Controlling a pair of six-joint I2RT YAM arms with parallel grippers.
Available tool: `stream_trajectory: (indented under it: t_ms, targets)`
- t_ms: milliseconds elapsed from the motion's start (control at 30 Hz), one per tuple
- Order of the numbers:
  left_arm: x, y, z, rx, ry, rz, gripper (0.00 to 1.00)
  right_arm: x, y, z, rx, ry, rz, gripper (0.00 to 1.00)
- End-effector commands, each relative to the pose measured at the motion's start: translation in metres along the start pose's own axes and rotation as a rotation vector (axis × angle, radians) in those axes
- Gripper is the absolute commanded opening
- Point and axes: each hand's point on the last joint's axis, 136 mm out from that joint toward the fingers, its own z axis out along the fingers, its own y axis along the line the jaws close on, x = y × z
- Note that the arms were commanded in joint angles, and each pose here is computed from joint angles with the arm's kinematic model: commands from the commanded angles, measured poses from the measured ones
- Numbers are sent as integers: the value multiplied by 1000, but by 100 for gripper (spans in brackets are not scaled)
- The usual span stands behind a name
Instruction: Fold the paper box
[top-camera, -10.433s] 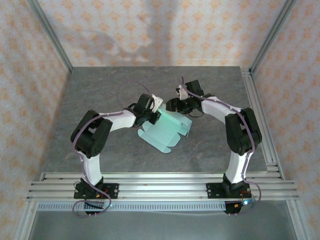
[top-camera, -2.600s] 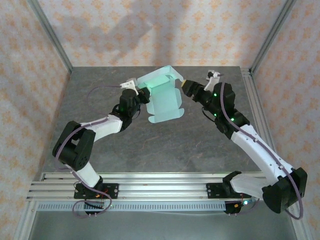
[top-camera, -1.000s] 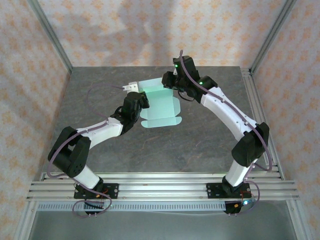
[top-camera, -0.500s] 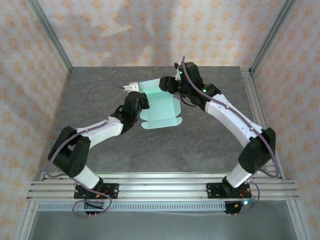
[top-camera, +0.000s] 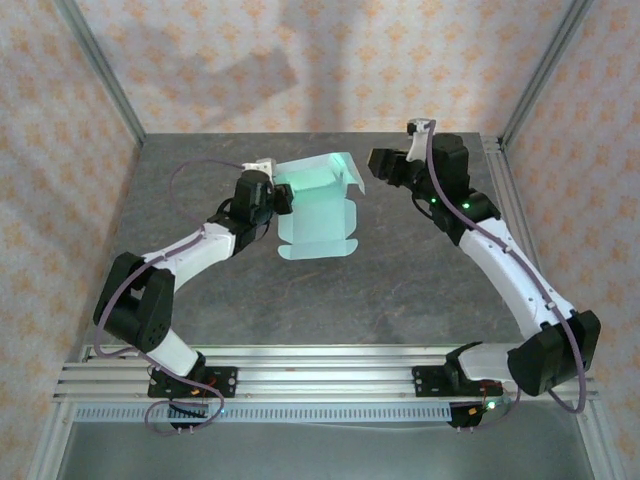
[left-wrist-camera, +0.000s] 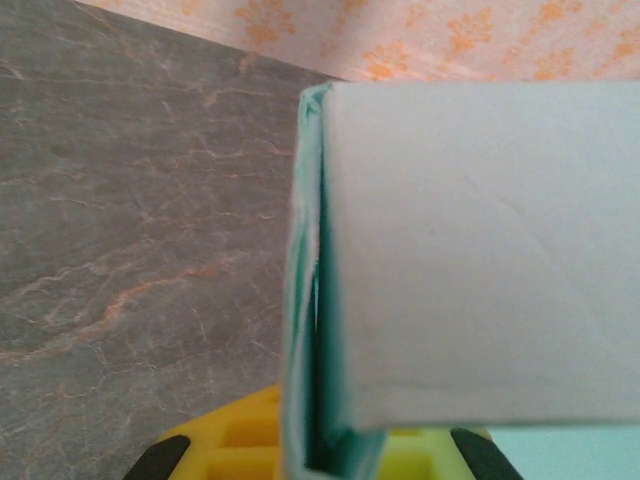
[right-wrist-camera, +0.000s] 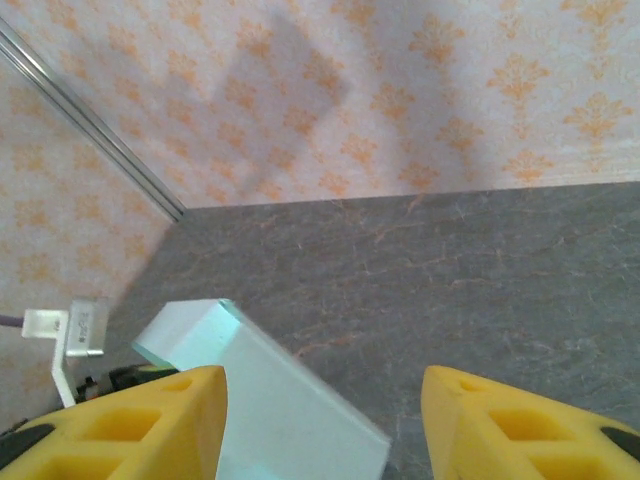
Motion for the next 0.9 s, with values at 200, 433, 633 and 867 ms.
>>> stream_trajectory:
  t_ms: [200,433,633,867]
  targets:
    - [-10,-32,-10,179,60,-5,0,32,24,18,-279,183,22,54]
    - [-16,-44,-9,230,65,-12,0,47,40,26,-417,265,16,55]
    - [-16,-44,-6,217,76,-23,0,53,48,26,-463,303,12,50]
    - [-13,-43,-3,218,93,-27,0,66,49,32,-375,343,-101,46]
